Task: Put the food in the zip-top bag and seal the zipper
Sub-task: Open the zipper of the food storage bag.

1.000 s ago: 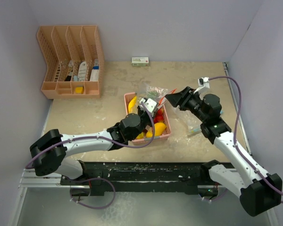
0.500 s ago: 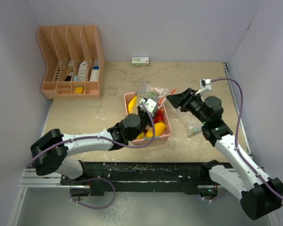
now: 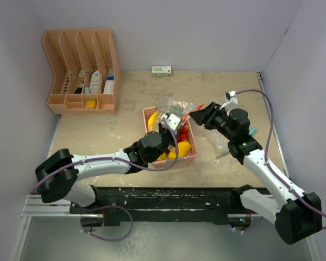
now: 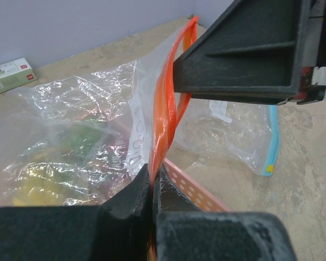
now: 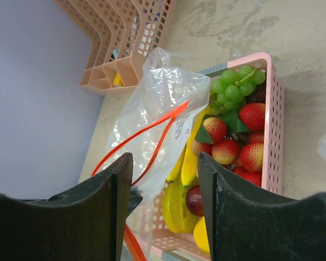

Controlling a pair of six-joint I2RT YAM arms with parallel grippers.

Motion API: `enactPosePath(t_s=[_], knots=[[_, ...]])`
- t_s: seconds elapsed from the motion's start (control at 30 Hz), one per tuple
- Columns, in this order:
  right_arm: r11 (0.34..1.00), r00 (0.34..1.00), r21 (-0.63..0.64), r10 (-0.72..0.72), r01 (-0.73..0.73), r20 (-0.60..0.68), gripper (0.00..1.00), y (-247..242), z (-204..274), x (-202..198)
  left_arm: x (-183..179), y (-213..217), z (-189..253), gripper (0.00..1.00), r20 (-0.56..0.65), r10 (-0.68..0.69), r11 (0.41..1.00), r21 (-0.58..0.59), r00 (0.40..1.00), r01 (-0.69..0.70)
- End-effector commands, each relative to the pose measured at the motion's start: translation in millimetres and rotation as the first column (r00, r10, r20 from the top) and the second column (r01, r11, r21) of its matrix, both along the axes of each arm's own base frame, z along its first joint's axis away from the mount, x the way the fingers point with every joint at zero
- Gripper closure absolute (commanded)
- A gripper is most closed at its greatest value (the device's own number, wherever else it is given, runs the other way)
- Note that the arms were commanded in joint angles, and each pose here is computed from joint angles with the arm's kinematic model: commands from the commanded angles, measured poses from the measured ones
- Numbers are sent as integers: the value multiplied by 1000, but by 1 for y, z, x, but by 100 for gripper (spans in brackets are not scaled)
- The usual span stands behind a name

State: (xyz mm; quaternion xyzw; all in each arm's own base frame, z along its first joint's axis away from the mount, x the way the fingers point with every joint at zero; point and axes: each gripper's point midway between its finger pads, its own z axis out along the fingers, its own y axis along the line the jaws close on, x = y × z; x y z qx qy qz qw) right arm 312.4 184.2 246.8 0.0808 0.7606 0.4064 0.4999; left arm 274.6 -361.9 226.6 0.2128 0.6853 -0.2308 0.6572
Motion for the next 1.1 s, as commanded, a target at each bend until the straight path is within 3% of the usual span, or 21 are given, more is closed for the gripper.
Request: enactPosePath(t_s=[0.0, 0.3, 0.37, 0.47, 0.57, 0.6, 0.67, 0.7, 0.8, 1.07], knots=[[1000, 999, 12, -14, 14, 53, 47, 2, 12, 14, -2, -6, 18, 100, 19, -20, 996, -88, 1000, 22], [999, 999, 40, 11, -13, 50, 49, 13, 14, 28, -5, -15, 11, 100, 12, -61, 995, -84, 998, 62], [999, 998, 48, 19, -22, 52, 54, 15, 13, 27, -6, -20, 8, 100, 10, -80, 993, -85, 997, 81], [998, 997, 50, 35, -38, 63, 68, 17, 14, 24, -6, -24, 1, 100, 0, -94, 992, -83, 996, 93], [998, 996, 45, 47, -50, 74, 98, 16, 15, 19, -6, -25, 0, 86, -3, -94, 992, -84, 996, 94], [998, 996, 42, 49, -52, 76, 100, 16, 15, 17, -6, -25, 1, 77, -1, -97, 992, -84, 995, 96], [998, 996, 27, 47, -49, 73, 100, 13, 13, 14, -7, -25, 5, 48, 1, -97, 991, -87, 995, 97], [999, 997, 17, 43, -44, 71, 100, 11, 13, 12, -7, -25, 7, 40, 3, -97, 991, -88, 995, 97], [1000, 997, -17, 27, -26, 68, 100, 4, 11, 6, -6, -24, 16, 29, 13, -96, 990, -102, 995, 97], [999, 997, -53, 11, -8, 72, 100, -5, 14, -7, 1, -31, 36, 26, 27, -98, 982, -161, 995, 101]])
